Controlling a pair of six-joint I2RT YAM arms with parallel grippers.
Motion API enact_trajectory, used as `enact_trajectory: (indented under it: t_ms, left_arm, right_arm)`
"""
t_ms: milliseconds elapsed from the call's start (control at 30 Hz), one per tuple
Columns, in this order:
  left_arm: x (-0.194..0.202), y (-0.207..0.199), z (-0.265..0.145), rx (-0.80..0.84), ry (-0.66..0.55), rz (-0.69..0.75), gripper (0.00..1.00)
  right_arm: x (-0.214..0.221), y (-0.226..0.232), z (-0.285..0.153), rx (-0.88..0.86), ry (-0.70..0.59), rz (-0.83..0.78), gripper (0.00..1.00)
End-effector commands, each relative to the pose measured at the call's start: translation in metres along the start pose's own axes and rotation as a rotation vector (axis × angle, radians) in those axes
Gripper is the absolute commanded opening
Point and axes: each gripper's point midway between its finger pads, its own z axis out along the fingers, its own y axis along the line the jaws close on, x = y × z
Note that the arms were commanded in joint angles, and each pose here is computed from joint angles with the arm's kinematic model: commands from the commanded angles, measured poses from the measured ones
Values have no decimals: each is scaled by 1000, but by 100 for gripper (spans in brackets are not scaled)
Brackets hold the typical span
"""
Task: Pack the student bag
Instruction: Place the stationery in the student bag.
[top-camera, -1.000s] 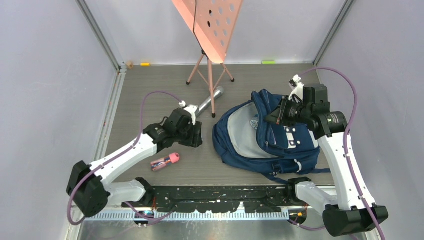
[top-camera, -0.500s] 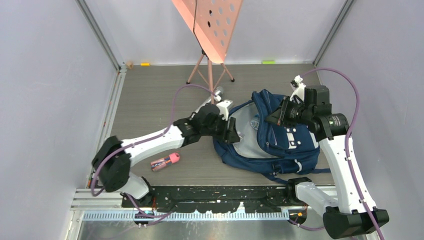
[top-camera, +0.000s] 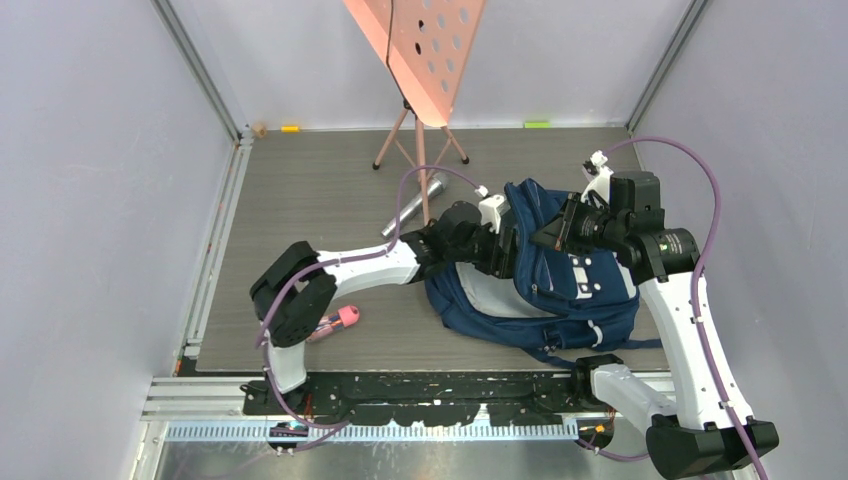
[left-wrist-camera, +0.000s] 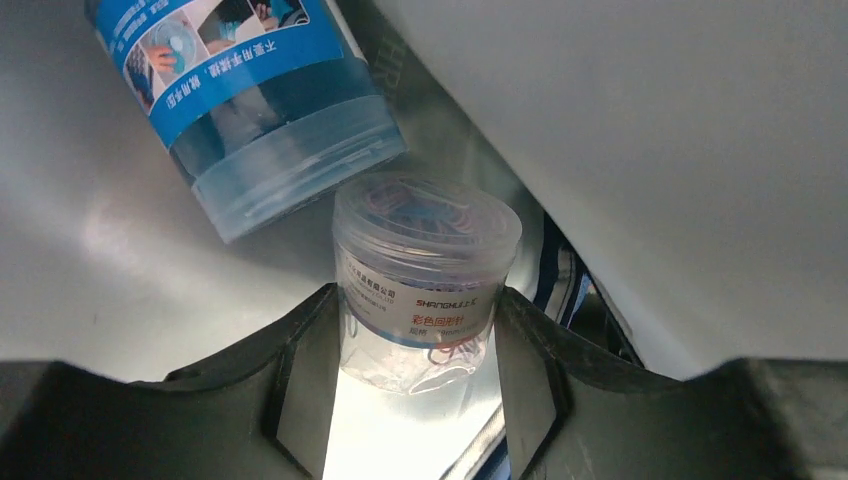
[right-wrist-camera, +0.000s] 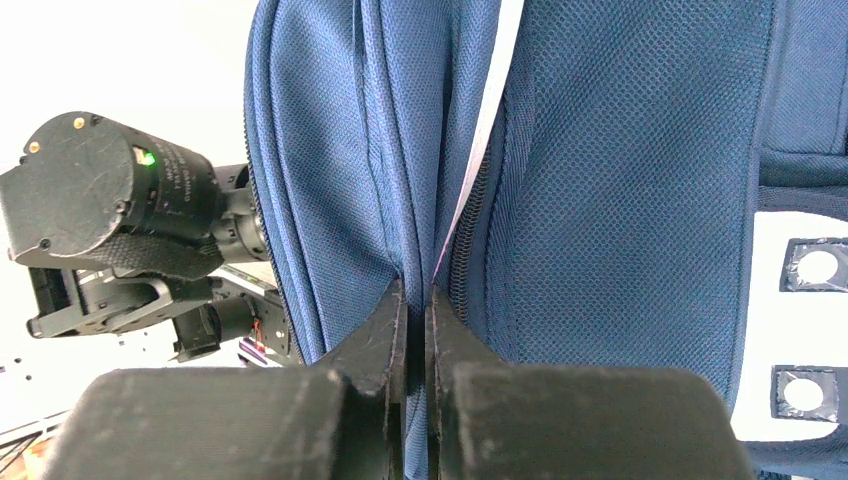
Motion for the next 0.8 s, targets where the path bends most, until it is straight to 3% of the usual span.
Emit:
enact_trajectory:
  t_ms: [0, 133, 233, 333, 567, 767]
  left_arm:
    - [-43, -35, 14, 128, -126, 34, 41]
    - [-45, -38, 23, 143, -137, 21, 50]
    - [-43, -36, 25, 138, -136, 18, 69]
    - [-42, -34, 24, 123, -134, 22, 80]
    - [-40, -36, 16, 124, -129, 33, 90]
    - [-36, -48, -10, 144, -126, 47, 91]
  right_arm:
    - [-32, 48, -24, -179, -145, -91, 1]
    - [-32, 46, -21, -177, -134, -85, 0]
    - [-31, 46, -21, -173, -131, -86, 1]
    - [-30, 45, -21, -170, -128, -88, 0]
    - [-27, 42, -20, -163, -122, -87, 1]
    - [-27, 42, -22, -159, -121, -93, 0]
